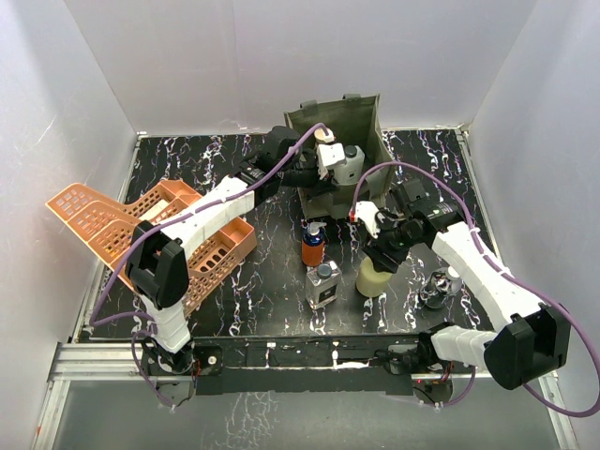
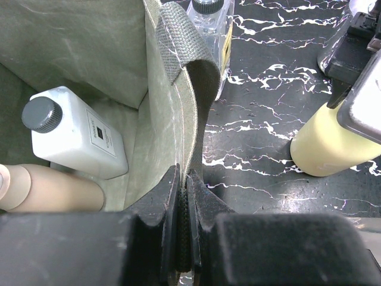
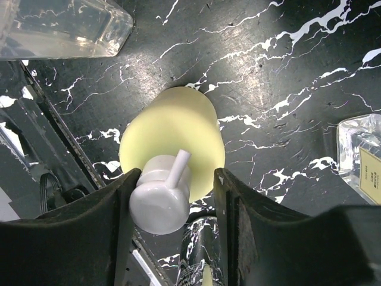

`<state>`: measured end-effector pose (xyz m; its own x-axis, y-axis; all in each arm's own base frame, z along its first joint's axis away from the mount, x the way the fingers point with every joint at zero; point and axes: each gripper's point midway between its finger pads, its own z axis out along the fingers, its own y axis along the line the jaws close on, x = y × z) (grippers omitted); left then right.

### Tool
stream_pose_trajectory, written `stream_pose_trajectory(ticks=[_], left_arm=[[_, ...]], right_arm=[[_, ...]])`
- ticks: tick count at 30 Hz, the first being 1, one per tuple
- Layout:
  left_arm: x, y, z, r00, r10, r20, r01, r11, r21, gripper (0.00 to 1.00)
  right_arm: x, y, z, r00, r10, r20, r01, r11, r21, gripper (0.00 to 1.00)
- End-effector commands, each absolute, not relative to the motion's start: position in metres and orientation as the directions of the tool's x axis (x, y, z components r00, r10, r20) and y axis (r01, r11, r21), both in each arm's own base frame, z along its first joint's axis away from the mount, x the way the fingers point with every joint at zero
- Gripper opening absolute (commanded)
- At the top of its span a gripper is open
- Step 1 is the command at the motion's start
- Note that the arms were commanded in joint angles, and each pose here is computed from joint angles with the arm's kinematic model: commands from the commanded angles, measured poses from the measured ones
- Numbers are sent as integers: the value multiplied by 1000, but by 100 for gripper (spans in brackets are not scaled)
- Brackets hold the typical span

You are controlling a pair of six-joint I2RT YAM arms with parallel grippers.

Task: Place the personal care products into the canvas bag
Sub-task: Pick up the care product from the center of the board.

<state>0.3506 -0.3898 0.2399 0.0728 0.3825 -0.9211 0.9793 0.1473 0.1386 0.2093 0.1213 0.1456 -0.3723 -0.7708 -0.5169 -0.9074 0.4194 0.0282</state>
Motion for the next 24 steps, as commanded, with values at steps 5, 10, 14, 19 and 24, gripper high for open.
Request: stream_pose_trajectory(ticks=[5,10,14,19,24], left_arm=[[347,-391,260,117,354,-928,977,127,172,0],[344,-391,260,120,353,-928,978,118,171,0],[340,-390,257,129,355,-926,980,97,173,0],[339,-389,252,121,357,-926,981,98,165,0],[339,-390,246,118,365,-923,983,86,160,0]], right_arm=[[223,127,169,-346,-736,-582,-894,447,-34,34],[233,123,204,-362,-687,-630,-839,534,-100,8],[237,117,245,-310,-653,-692,-794,578,-190,8],[252,115,305,-241,-616,-750,-737,618,-271,8],[267,123,356,-174,-584,-793,-715,629,-307,8]])
